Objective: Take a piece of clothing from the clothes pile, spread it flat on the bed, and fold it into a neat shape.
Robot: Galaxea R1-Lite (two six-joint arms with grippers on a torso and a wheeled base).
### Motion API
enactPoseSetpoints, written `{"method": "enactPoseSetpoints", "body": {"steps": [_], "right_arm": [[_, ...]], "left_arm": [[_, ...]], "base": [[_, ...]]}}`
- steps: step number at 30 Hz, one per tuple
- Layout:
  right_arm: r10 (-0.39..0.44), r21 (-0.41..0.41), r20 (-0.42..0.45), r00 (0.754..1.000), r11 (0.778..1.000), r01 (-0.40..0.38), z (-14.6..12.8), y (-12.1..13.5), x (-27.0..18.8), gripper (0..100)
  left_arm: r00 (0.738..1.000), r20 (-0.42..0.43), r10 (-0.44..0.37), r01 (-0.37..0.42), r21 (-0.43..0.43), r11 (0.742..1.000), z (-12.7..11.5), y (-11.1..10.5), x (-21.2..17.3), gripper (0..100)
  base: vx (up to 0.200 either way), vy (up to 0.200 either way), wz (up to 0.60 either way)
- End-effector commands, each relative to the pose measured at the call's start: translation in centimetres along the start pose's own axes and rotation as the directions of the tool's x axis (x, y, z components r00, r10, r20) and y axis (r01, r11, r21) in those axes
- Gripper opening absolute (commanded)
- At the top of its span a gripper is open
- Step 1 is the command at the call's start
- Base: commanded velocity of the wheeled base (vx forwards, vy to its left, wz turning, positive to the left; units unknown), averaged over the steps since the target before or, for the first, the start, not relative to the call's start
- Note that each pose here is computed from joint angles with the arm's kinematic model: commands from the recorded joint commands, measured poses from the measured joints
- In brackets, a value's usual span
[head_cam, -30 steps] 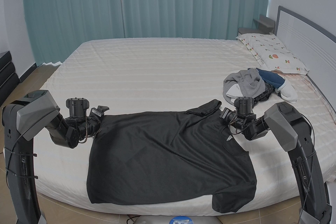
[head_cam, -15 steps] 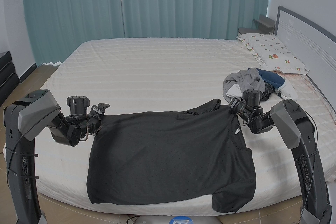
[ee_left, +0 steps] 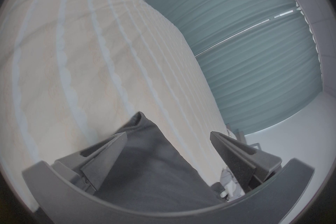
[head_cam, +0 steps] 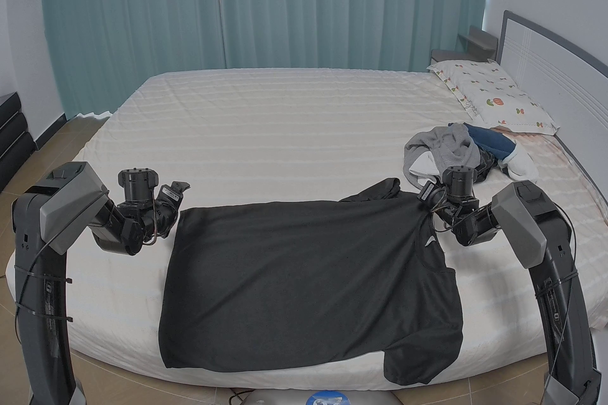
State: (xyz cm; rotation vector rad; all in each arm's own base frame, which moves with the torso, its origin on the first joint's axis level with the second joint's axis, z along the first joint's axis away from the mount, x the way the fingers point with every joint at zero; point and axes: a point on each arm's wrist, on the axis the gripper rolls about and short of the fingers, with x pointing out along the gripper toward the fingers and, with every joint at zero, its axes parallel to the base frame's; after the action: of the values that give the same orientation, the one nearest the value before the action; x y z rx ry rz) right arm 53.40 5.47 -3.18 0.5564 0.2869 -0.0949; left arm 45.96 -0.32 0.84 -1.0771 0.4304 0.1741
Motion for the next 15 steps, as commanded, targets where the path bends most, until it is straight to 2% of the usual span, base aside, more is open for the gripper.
{"method": "enactPoseSetpoints", "body": {"steps": [1,4,9,15], "right_arm": [[-0.008,-0.01,-0.028,1.0,1.0,0.008,-1.2,-0.3,-0.4,0],[0.002,-0.011,-0.016,1.0,1.0,-0.002,-1.6,-0.4,-0.7,0],[0.017,-0.017,-0.017,1.0,1.0,-0.018,-1.9,0.1,-1.4,0],[0.02,-0.017,-0.015,1.0,1.0,-0.021,-1.5,0.4,-1.8,0]], "left_arm": [[0.997,0.046,0.055,-0.058,0.059,0.997,0.1,0.5,0.6,100],[0.996,0.062,0.064,-0.068,0.073,0.995,0.3,0.4,0.5,100],[0.995,0.065,0.071,-0.082,0.185,0.979,0.4,0.1,0.8,100],[0.996,0.069,0.062,-0.074,0.188,0.979,-0.3,1.2,3.7,100]], "base": [[0.0,0.0,0.0],[0.0,0.0,0.0],[0.0,0.0,0.0],[0.0,0.0,0.0]]}}
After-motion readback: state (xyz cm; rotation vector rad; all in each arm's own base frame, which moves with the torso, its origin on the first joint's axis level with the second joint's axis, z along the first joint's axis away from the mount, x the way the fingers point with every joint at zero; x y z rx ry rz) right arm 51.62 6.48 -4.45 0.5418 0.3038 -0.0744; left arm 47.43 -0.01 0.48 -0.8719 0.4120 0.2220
